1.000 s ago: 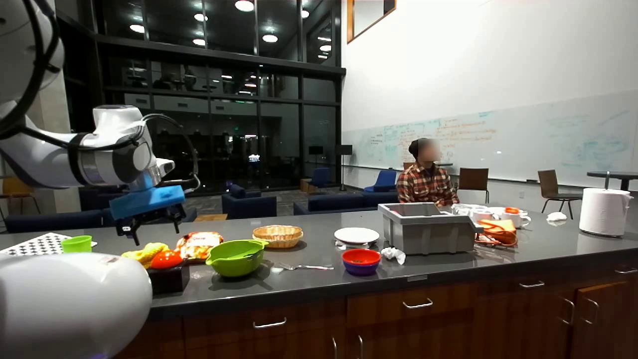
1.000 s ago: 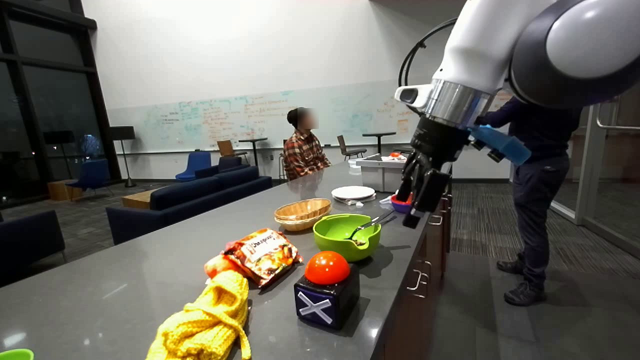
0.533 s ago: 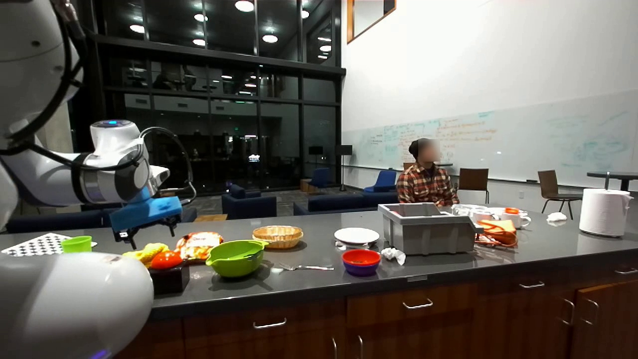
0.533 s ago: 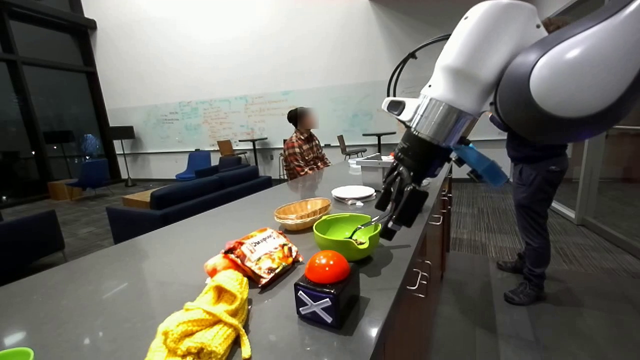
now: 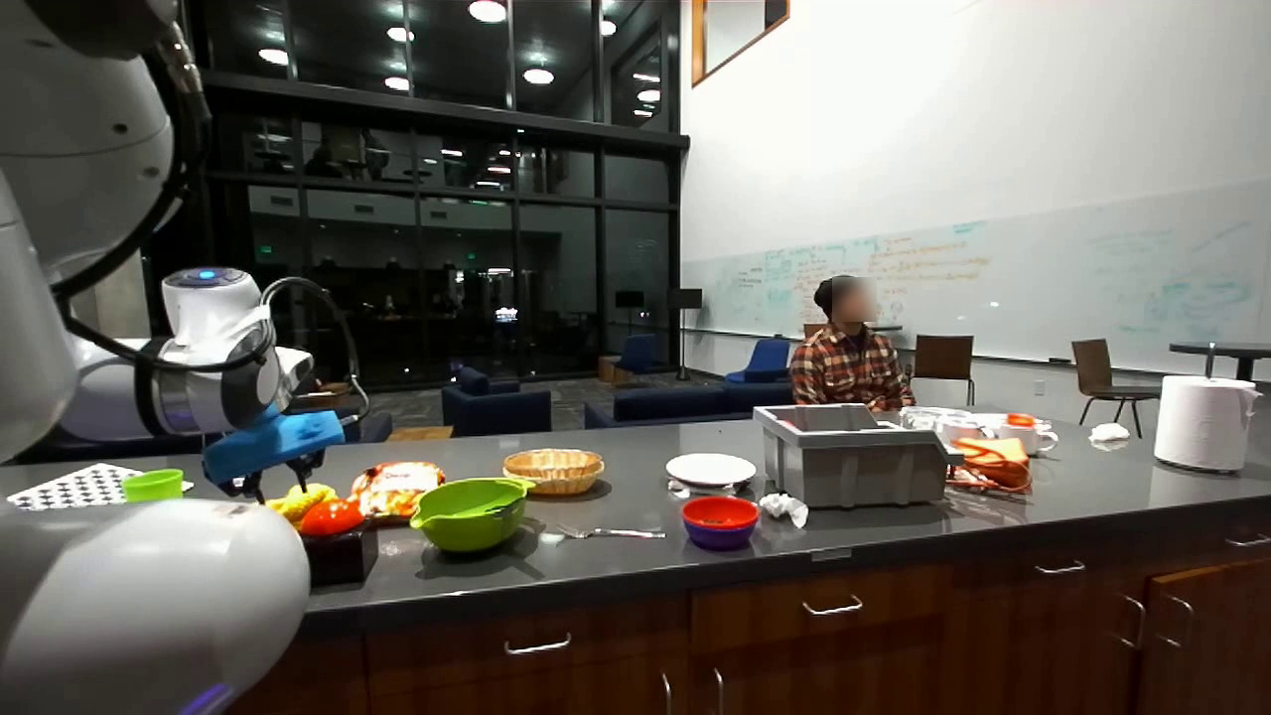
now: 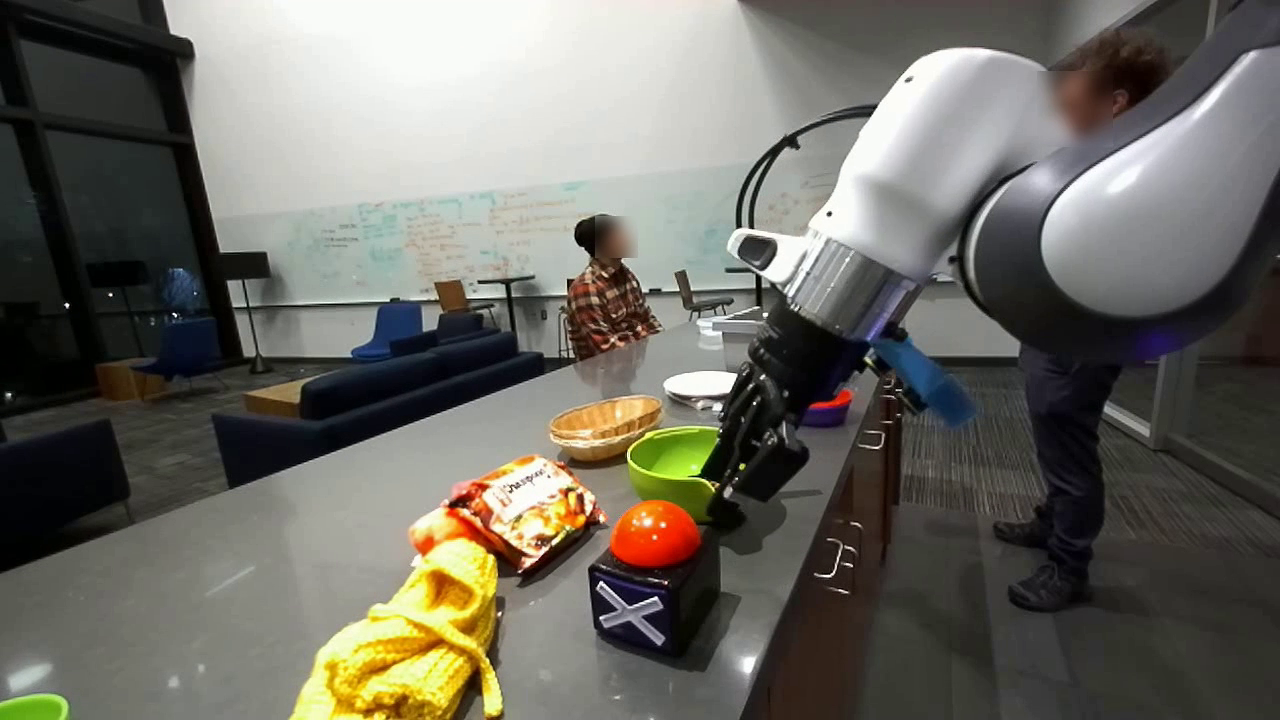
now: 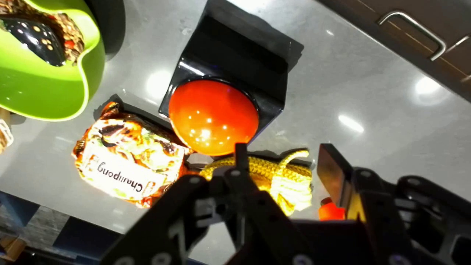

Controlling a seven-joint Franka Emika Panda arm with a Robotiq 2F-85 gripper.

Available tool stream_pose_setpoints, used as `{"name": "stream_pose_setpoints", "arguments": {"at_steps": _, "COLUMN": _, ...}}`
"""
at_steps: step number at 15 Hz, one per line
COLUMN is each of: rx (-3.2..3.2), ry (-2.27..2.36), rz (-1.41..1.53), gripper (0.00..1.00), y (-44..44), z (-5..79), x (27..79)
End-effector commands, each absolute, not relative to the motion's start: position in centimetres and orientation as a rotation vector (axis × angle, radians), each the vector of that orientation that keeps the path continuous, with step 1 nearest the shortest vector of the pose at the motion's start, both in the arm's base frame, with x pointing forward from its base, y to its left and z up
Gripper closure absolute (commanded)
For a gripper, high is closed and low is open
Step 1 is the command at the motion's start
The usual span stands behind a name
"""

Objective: Press the big orange button on the left

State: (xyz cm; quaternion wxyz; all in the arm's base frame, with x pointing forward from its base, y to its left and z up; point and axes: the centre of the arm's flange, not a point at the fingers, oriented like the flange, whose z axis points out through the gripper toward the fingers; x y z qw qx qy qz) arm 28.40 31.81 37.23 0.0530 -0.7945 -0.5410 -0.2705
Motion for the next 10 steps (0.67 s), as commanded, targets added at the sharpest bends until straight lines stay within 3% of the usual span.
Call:
{"name": "stream_pose_setpoints", "arguments": {"at_steps": 1, "rx": -2.375, "ry": -1.669, "rz": -0.871, "gripper": 0.79, "y": 33.2, "z": 37.2, "x": 29.2}}
{"name": "stream_pose_setpoints", "arguments": {"at_steps": 4, "rx": -2.387, "ry": -1.681, "rz": -0.862, "gripper": 0.99, "y": 33.9, "z": 37.6, "x": 29.8}}
{"name": "stream_pose_setpoints", "arguments": {"at_steps": 10, "rx": -2.385, "ry": -1.69, "rz": -0.885, "gripper": 1.0, "y": 35.2, "z": 38.7, "x": 31.9}}
